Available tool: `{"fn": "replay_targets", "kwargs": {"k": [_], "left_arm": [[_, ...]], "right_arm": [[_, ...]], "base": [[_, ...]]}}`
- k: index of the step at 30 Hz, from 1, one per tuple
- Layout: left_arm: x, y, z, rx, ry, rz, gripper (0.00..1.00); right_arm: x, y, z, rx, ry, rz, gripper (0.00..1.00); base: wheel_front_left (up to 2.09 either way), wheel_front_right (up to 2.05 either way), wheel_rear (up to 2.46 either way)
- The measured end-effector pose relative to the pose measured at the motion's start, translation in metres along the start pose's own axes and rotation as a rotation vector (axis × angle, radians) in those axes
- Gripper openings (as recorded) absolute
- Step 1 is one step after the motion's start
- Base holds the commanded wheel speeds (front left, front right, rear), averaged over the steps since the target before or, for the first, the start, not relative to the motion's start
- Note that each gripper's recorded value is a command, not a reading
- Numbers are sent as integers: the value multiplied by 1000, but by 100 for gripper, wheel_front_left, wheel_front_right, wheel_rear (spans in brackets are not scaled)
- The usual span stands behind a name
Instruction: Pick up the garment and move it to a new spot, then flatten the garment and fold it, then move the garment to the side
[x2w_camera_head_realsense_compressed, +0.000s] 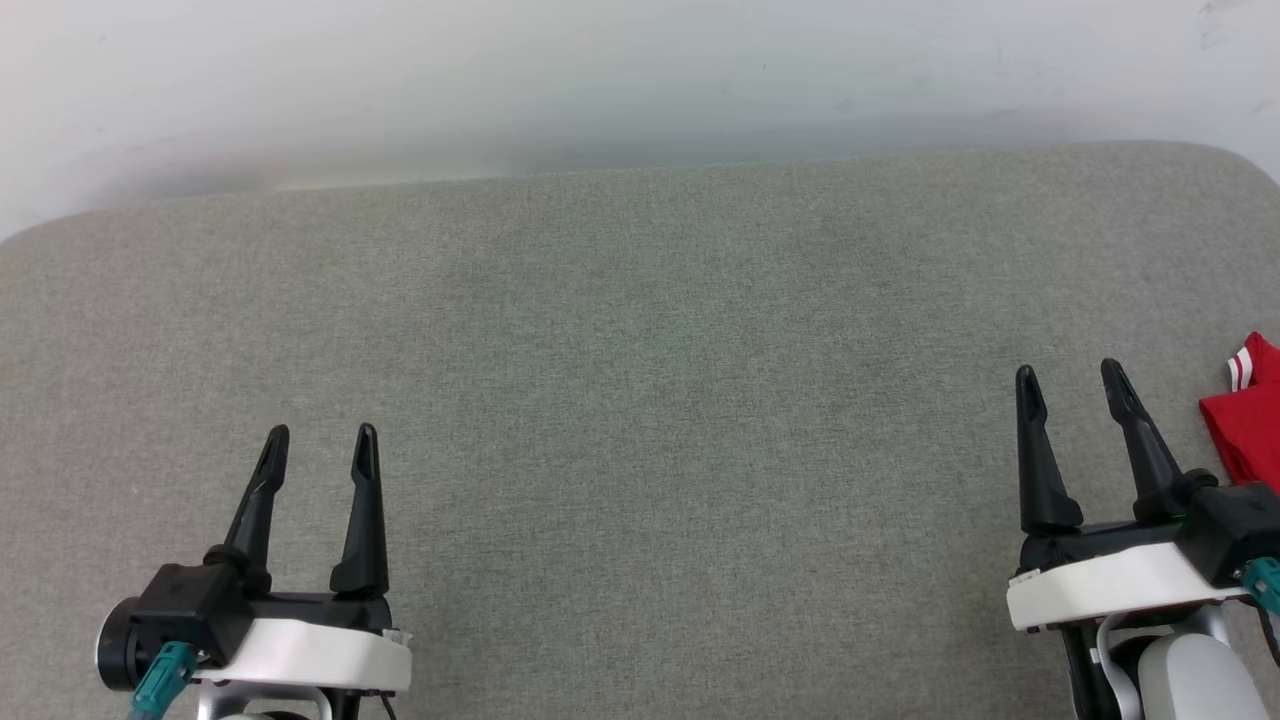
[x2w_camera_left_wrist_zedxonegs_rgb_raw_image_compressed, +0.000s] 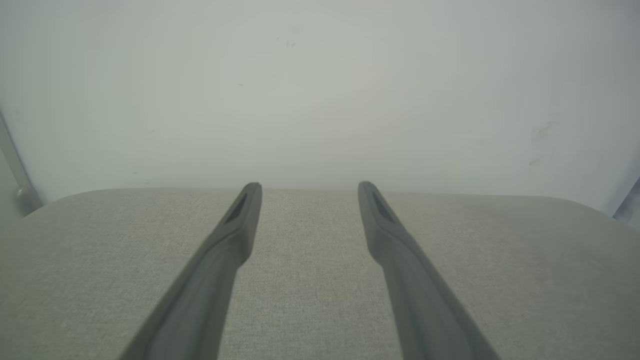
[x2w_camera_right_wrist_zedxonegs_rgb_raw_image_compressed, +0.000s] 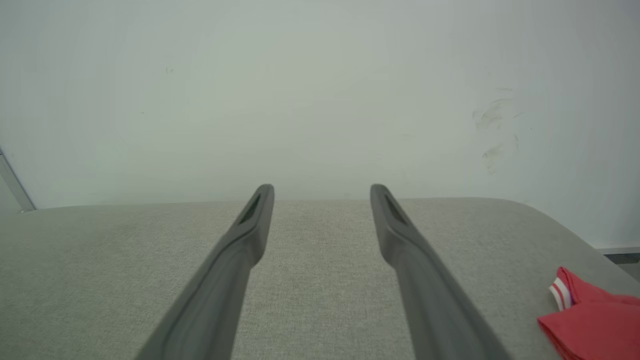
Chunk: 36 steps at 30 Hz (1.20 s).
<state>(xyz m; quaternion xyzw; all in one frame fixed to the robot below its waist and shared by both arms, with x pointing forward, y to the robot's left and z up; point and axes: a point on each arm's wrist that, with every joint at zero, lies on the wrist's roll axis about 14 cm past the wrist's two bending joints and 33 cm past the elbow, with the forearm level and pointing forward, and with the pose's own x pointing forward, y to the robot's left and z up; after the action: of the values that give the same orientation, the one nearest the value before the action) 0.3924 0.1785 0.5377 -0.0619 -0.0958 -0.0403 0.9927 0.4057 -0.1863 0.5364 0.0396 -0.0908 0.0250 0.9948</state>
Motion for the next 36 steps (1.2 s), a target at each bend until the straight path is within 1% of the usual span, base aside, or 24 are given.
{"fn": "replay_targets", "kwargs": {"k": [14,15,20,22,29,30,33,34,36], "left_arm": [[-2,1,0,-10,0,9,100],[-2,1,0,-11,-2,9,0],[-10,2,-19,-27,62,24,0],[-11,3,-21,-58,73,34,0],[-14,8,-27,-193,94,72,0],[-14,10,-29,-247,102,86,0],[-15,11,-31,-298,108,99,0],[-15,12,-33,-349,116,112,0],[-15,13,-34,-380,119,119,0]], "right_arm": [[1,4,4,11,-12,10,100],[1,4,4,11,-12,11,0],[-7,2,-15,20,49,2,0],[-10,1,-19,49,65,-7,0],[-12,-3,-21,191,77,-44,0],[-12,-4,-22,246,81,-57,0],[-13,-6,-24,300,88,-70,0],[-13,-7,-25,351,95,-82,0],[-14,-9,-26,385,96,-91,0]], "base": [[0,0,0],[0,0,0],[0,0,0],[0,0,0],[0,0,0],[0,0,0],[0,0,0],[0,0,0],[0,0,0]]}}
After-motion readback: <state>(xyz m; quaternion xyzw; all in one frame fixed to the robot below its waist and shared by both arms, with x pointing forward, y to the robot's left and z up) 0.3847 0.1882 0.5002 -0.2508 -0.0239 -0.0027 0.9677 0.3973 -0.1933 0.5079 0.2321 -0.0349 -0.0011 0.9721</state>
